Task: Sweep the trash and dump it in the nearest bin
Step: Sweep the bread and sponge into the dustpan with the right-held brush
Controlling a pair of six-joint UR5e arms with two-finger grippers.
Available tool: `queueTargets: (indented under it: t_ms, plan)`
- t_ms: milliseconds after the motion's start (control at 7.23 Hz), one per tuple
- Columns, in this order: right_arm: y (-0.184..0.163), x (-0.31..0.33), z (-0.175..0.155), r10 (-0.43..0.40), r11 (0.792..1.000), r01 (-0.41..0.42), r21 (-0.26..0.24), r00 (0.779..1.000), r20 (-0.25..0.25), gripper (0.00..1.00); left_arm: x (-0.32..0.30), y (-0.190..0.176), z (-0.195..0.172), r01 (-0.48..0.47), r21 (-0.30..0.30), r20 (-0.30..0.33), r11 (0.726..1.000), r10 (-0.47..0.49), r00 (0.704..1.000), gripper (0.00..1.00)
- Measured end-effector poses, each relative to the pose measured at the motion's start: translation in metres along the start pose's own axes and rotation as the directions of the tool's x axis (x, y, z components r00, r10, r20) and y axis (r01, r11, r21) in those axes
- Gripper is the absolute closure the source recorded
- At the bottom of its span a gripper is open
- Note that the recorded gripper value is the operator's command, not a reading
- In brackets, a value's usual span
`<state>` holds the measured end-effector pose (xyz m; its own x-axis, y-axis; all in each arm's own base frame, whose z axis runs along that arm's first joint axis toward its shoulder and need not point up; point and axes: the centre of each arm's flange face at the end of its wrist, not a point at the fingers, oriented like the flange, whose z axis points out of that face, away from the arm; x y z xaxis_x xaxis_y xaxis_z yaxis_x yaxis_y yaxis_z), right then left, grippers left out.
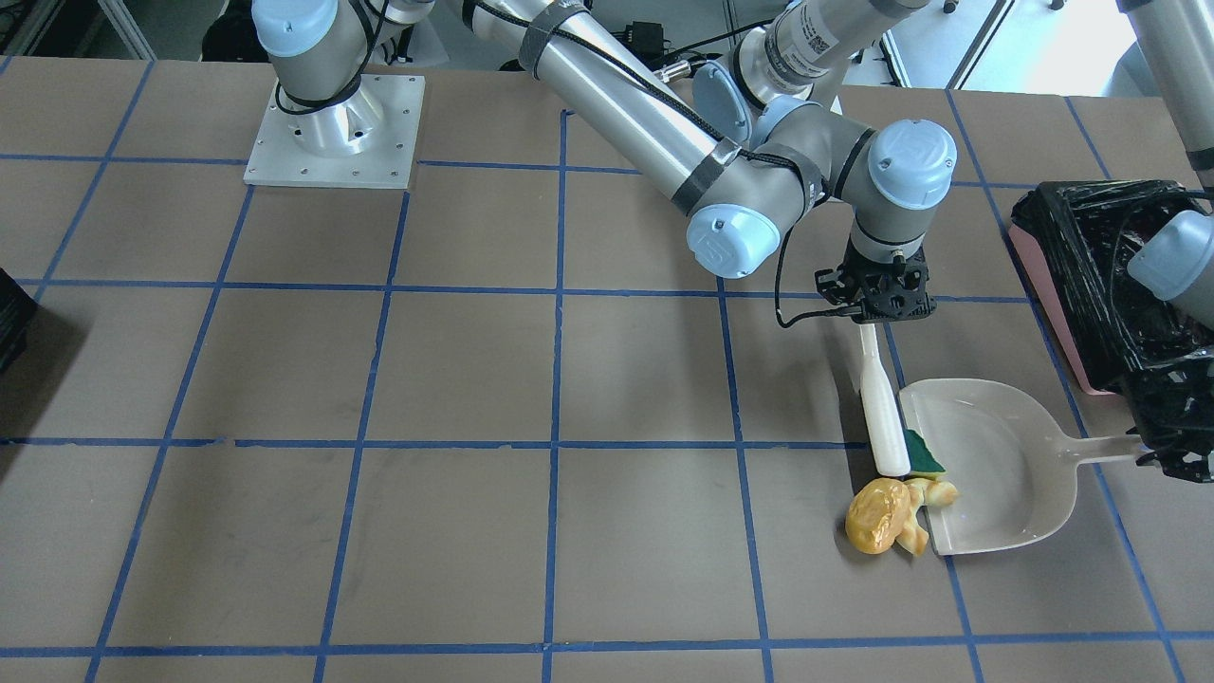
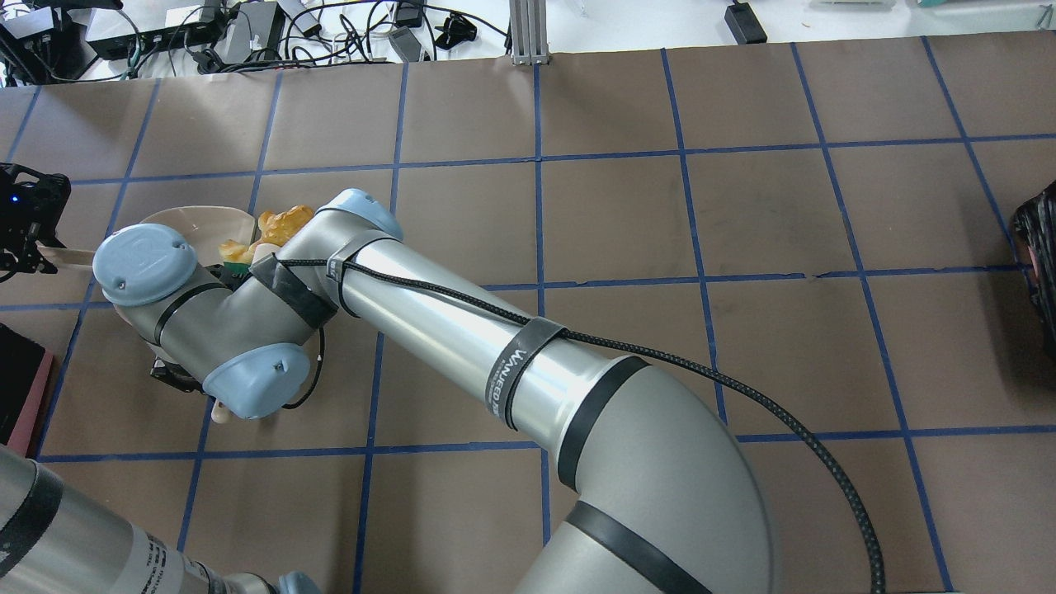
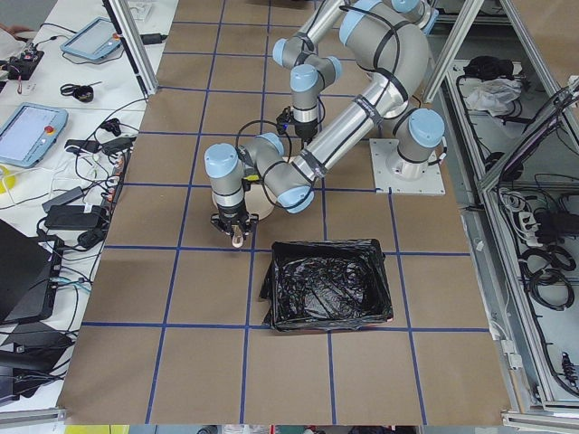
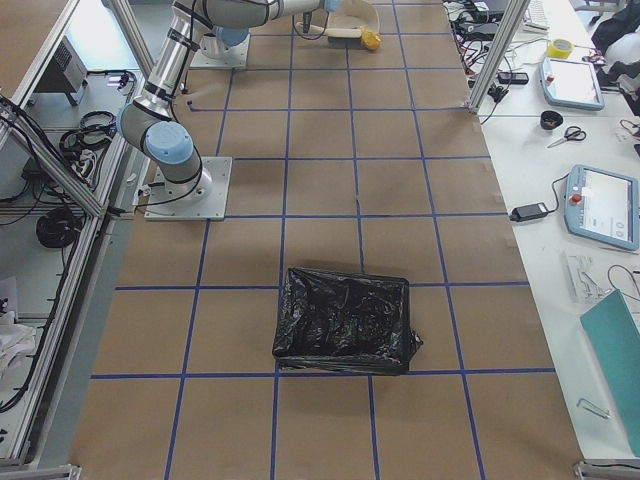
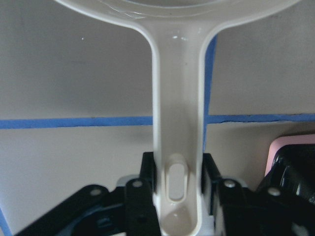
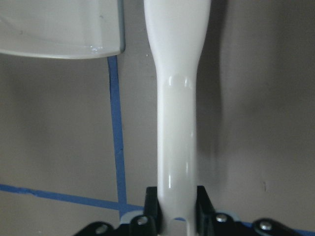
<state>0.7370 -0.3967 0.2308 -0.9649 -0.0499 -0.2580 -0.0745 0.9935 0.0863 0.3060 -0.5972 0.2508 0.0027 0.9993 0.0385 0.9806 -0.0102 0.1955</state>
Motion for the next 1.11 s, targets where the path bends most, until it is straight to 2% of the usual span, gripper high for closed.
queueTargets:
  t_ms: [138, 415, 553, 692, 968, 1107]
  plan:
    - [-0.004, 0.001, 0.000, -0.109, 0.994, 0.109, 0.000, 0.994, 0.005, 1.00, 0.000, 0.000, 0.000, 0.000, 0.000, 0.000, 1.000, 0.000, 1.000, 1.00]
    - [-0.007, -0.001, 0.002, -0.298, 0.954, 0.298, 0.004, 0.954, 0.024, 1.00, 0.000, 0.000, 0.000, 0.001, 0.000, 0.001, 1.000, -0.001, 1.000, 1.00]
    - [-0.007, -0.002, 0.000, -0.348, 0.937, 0.348, 0.006, 0.937, 0.034, 1.00, 0.000, 0.000, 0.000, 0.002, 0.001, 0.001, 1.000, -0.002, 1.000, 1.00]
    - [-0.008, -0.002, -0.008, -0.326, 0.945, 0.326, 0.009, 0.944, 0.042, 1.00, 0.000, 0.000, 0.000, 0.002, 0.001, 0.000, 1.000, -0.002, 1.000, 1.00]
    - [-0.019, 0.012, -0.040, -0.167, 0.986, 0.167, 0.002, 0.985, 0.038, 1.00, 0.000, 0.000, 0.001, 0.002, 0.001, -0.001, 1.000, -0.002, 1.000, 1.00]
    - [-0.023, 0.023, -0.062, -0.068, 0.998, 0.068, -0.007, 0.997, 0.027, 1.00, 0.000, 0.000, 0.001, 0.003, 0.001, -0.001, 1.000, -0.003, 1.000, 1.00]
